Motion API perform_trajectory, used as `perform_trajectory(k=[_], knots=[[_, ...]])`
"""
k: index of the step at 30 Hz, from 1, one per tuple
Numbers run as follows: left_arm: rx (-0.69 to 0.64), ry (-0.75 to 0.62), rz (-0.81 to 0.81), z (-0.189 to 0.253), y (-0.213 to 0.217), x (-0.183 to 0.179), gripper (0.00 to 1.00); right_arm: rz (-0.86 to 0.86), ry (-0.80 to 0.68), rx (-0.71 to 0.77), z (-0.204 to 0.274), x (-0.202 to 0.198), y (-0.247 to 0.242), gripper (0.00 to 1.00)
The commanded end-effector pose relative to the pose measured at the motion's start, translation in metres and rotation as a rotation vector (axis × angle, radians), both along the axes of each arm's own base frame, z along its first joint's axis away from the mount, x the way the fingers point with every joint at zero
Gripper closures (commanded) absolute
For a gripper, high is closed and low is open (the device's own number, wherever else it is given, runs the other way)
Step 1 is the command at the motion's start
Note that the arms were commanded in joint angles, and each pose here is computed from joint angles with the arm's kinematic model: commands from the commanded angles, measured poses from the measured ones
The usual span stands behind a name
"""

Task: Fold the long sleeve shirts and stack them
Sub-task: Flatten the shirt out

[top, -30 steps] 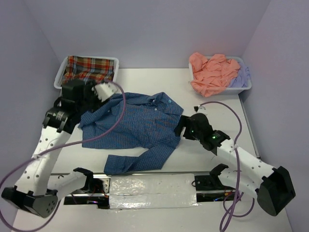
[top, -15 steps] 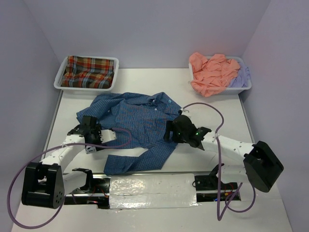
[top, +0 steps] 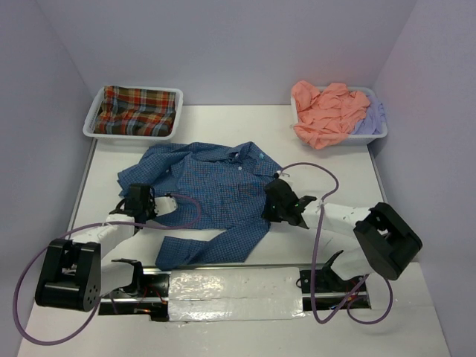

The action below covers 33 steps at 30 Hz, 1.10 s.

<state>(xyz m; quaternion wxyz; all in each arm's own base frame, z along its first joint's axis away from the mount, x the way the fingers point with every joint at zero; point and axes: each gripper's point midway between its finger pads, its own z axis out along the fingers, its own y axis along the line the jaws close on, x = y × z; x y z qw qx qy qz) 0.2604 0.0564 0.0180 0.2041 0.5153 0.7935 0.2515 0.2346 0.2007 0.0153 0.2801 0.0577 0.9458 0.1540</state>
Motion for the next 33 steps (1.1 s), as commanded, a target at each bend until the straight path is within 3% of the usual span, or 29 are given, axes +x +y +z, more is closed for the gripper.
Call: perform_trajectory(k=[1,6,8,10,11,12,13,15,16,17,18,19,20,22,23,26,28,32,33], knots=[[-0.067,-0.081,0.060,0.022,-0.003,0.008,1.00,-0.019,-0.016,0.034,0.003,0.000,-0.009,1.00],[-0.026,0.054,0.147,0.028,0.022,-0.018,1.00,-0.046,-0.050,0.044,0.029,-0.031,-0.039,1.00],[-0.064,0.061,0.136,0.033,0.016,-0.009,1.00,-0.042,-0.158,0.125,0.065,-0.023,-0.040,1.00],[-0.165,0.005,0.140,0.063,0.001,0.025,1.00,0.016,-0.273,0.154,0.103,-0.003,-0.037,1.00],[-0.252,-0.022,0.171,0.075,-0.015,0.040,1.00,-0.021,-0.377,0.176,0.154,0.027,-0.043,1.00],[-0.336,-0.067,0.150,0.116,-0.034,0.079,1.00,0.016,-0.377,0.095,0.161,0.043,-0.049,1.00],[-0.415,-0.102,0.179,0.141,-0.050,0.098,1.00,-0.005,-0.518,0.112,0.238,0.076,-0.054,1.00],[-0.517,-0.177,0.197,0.196,-0.067,0.138,1.00,-0.014,-0.620,0.041,0.300,0.107,-0.068,1.00],[-0.592,-0.294,0.175,0.265,-0.077,0.175,1.00,-0.015,-0.615,0.014,0.316,0.127,-0.070,1.00],[-0.667,-0.365,0.209,0.298,-0.082,0.191,1.00,-0.029,-0.791,0.066,0.407,0.133,-0.074,1.00],[-0.735,-0.575,0.165,0.391,-0.084,0.202,1.00,-0.044,-0.855,0.058,0.439,0.140,-0.083,1.00],[-0.762,-0.645,0.170,0.415,-0.083,0.217,1.00,-0.044,-0.917,0.065,0.469,0.148,-0.083,1.00],[-0.808,-0.737,0.158,0.449,-0.084,0.220,1.00,-0.044,-1.083,0.102,0.542,0.131,-0.087,1.00],[-0.834,-0.957,0.133,0.518,-0.074,0.210,1.00,-0.047,-1.211,0.133,0.592,0.124,-0.088,1.00],[-0.844,-1.103,0.106,0.555,-0.068,0.206,1.00,-0.033,-1.313,0.170,0.632,0.102,-0.090,1.00],[-0.834,-1.196,-0.011,0.582,-0.075,0.187,1.00,-0.019,-1.395,0.186,0.661,0.090,-0.090,1.00],[-0.825,-1.165,-0.054,0.571,-0.084,0.181,1.00,-0.022,-1.419,0.158,0.663,0.086,-0.094,1.00],[-0.741,-1.042,-0.156,0.530,-0.105,0.174,1.00,-0.027,-1.329,0.077,0.611,0.100,-0.098,1.00],[-0.716,-0.984,-0.151,0.509,-0.105,0.171,1.00,-0.029,-1.347,0.079,0.613,0.086,-0.102,1.00]])
